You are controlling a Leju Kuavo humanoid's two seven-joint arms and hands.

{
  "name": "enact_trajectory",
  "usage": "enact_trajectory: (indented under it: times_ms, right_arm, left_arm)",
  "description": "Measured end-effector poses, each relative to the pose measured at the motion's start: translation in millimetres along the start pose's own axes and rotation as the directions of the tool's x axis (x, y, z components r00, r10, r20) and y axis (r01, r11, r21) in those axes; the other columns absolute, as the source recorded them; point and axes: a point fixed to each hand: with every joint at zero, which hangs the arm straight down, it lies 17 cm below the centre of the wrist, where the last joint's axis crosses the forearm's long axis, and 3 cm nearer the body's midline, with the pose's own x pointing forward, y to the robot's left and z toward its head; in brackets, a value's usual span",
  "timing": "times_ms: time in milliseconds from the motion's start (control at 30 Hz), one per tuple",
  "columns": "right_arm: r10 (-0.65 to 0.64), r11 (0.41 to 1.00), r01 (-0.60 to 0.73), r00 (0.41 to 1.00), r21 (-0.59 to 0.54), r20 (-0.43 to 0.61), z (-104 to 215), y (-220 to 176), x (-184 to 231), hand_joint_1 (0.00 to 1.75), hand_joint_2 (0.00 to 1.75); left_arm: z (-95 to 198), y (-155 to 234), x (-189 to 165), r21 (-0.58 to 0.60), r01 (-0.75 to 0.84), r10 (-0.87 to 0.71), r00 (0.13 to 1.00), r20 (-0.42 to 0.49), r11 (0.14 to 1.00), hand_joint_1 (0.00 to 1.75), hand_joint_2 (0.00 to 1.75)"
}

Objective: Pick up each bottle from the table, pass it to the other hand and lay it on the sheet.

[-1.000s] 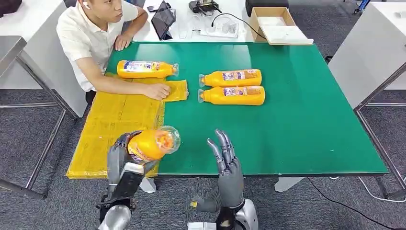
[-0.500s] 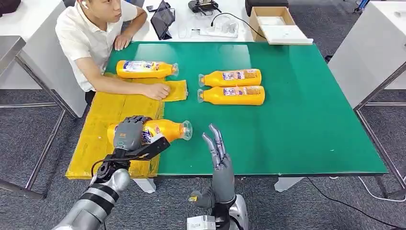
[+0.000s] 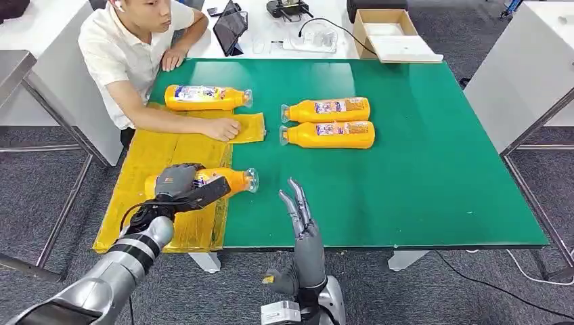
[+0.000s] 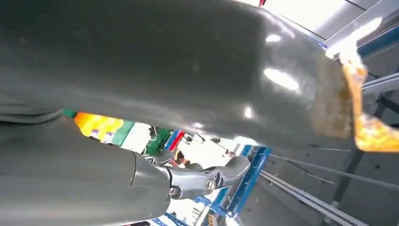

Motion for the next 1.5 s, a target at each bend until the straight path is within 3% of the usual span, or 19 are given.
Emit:
enact_trajectory:
  times_ms: [67,133,733,1000,1067,1167,1300,1400,1500]
  right_arm:
    - [-0.008,1.000,0.008,1.000,0.000,-0.012,1.5,0.5,-2.9,0.00,0.00]
    - [-0.012,1.000,0.012,1.000,0.003,-0.023,3.6,1.4,-6.2,0.00,0.00]
    - [-0.039,0.998,0.044,0.995,0.047,-0.096,17.4,13.7,-28.3,0.00,0.00]
    - [-0.035,0.998,0.041,0.993,0.050,-0.113,21.2,14.4,-34.1,0.00,0.00]
    - [-0.035,0.998,0.041,0.992,0.051,-0.117,22.1,14.6,-35.2,0.00,0.00]
    - [-0.038,0.998,0.045,0.991,0.050,-0.125,23.6,14.8,-37.1,0.00,0.00]
    - [-0.043,0.998,0.048,0.990,0.033,-0.138,25.7,13.2,-38.7,0.00,0.00]
    - [-0.045,0.998,0.051,0.989,0.036,-0.141,27.4,13.1,-39.7,0.00,0.00]
    - [-0.047,0.998,0.053,0.989,0.041,-0.140,28.5,14.0,-39.3,0.00,0.00]
  left_arm:
    - [-1.5,-3.4,0.1,-0.035,-0.021,0.021,1.000,0.002,0.999,0.23,1.75]
    - [-2.1,-5.2,0.0,-0.058,-0.049,0.049,0.999,0.006,0.997,0.00,1.75]
    - [9.2,-27.3,13.2,-0.117,-0.064,0.070,0.997,0.044,0.991,0.00,1.75]
    - [15.4,-17.0,31.7,-0.028,-0.065,0.068,0.992,0.109,0.997,0.00,1.75]
    - [19.2,-6.7,42.8,0.031,-0.098,0.092,0.982,0.162,0.995,0.00,1.75]
    - [37.9,10.4,82.4,0.063,-0.355,0.321,0.897,0.303,0.933,0.00,1.75]
    - [69.5,32.1,126.4,-0.066,-0.763,0.727,0.581,0.367,0.643,0.00,1.75]
    - [86.7,61.6,145.1,-0.112,-0.853,0.800,0.423,0.425,0.510,0.00,1.75]
    - [98.1,79.5,155.0,-0.123,-0.866,0.797,0.380,0.469,0.484,0.00,1.75]
